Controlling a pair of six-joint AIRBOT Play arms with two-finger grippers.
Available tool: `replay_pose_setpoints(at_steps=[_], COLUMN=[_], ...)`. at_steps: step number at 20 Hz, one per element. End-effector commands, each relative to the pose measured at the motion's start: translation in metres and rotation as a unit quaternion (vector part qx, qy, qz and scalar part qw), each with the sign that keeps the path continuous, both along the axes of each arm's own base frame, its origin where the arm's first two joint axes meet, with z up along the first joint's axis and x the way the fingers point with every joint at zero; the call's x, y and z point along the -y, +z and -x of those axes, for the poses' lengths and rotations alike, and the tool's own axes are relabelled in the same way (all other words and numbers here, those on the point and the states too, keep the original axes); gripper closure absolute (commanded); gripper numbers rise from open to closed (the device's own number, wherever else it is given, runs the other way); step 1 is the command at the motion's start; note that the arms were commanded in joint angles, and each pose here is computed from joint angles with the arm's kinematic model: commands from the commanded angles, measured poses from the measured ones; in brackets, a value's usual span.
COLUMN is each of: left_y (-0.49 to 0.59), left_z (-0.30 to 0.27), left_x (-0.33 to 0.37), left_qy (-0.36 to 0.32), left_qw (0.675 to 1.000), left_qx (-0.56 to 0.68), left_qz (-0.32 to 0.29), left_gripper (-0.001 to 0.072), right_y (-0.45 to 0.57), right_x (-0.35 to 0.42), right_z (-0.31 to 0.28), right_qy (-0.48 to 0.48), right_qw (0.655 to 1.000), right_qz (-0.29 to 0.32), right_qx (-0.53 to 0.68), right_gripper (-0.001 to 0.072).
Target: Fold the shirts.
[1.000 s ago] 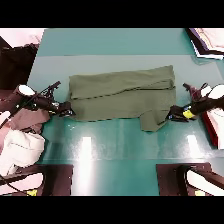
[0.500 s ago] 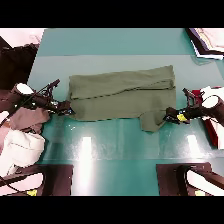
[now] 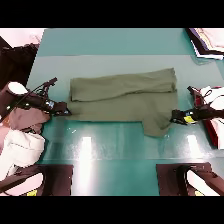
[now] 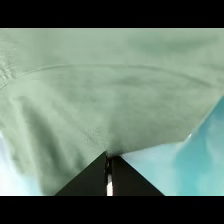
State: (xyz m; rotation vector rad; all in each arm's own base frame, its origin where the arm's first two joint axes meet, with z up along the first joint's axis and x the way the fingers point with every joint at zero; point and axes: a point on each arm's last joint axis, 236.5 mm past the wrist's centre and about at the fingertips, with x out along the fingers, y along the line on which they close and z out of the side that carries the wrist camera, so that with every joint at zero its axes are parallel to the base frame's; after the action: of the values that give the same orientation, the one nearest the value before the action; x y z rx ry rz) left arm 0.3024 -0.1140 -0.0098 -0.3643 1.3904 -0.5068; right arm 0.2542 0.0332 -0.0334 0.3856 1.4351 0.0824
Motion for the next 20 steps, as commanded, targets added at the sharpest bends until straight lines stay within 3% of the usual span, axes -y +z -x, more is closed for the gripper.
replay_pose_setpoints(at_steps=[1,5,9,14,20], left_y=[0.033,0.049,0.052,0.055,0.062], left_z=[0.03,0.032,0.0,-0.029,-0.074], left_x=[-0.004,-0.004,-0.011,-0.024,-0.068], left_qy=[-0.03,-0.03,0.008,0.052,0.143], left_qw=[0.999,0.998,0.995,0.986,0.958], left_qx=[0.015,0.045,0.099,0.148,0.22], left_qz=[-0.017,-0.02,-0.03,-0.05,-0.116], left_gripper=[0.0685,0.0684,0.0684,0.0684,0.0684], right_y=[0.037,0.074,0.099,0.1,0.075], right_x=[0.003,0.004,-0.015,-0.052,-0.056], right_z=[0.043,0.026,-0.012,-0.069,-0.131], right_qy=[0.014,-0.013,-0.03,0.034,0.038], right_qw=[1.0,0.994,0.981,0.976,0.983], right_qz=[0.023,0.032,-0.009,-0.003,0.017], right_qx=[-0.009,0.105,0.193,0.214,0.179], right_gripper=[0.0696,0.0696,0.0697,0.0696,0.0696])
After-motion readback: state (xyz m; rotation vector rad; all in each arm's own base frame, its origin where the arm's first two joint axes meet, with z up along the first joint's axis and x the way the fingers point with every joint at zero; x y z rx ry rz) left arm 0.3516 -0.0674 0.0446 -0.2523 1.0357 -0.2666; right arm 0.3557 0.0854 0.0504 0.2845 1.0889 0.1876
